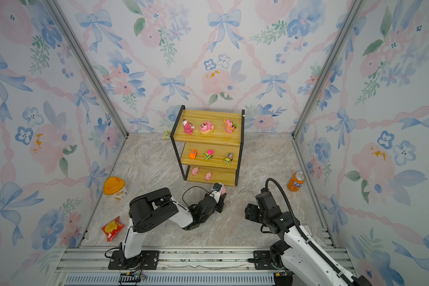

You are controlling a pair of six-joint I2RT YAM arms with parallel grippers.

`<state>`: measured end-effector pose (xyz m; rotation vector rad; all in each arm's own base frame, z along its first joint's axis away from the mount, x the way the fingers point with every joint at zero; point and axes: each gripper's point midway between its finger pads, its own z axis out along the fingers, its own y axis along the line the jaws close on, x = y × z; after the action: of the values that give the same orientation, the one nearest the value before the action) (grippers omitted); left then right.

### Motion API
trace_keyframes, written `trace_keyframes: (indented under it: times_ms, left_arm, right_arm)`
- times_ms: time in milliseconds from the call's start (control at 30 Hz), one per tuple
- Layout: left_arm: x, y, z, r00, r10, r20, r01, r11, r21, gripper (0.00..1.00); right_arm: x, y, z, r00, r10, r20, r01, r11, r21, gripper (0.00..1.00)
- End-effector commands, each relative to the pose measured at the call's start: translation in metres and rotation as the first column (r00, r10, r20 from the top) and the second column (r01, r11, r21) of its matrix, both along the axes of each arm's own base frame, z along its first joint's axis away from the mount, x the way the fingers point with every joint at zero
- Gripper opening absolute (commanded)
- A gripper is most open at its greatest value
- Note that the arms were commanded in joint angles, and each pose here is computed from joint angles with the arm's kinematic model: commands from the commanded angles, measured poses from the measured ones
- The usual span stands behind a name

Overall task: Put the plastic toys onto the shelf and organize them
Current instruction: 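Carry the pink pig with the left gripper onto the bottom shelf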

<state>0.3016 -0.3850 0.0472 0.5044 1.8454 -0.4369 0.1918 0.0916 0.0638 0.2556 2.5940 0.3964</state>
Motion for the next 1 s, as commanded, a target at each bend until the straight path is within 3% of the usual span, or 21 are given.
trace_keyframes:
  times_ms: [0,967]
  left_arm:
    - [0.011,-0.002,0.010,1.000,0.006,0.026,-0.006,1.000,-0.007,0.33]
    - [0.051,-0.009,0.012,0.995,0.100,0.029,-0.097,0.992,-0.076,0.36]
  right_arm:
    - [-0.002,-0.007,-0.001,1.000,-0.018,-0.004,0.018,1.000,-0.025,0.76]
    - [-0.004,-0.011,-0.003,1.000,-0.026,-0.002,0.026,0.999,-0.023,0.76]
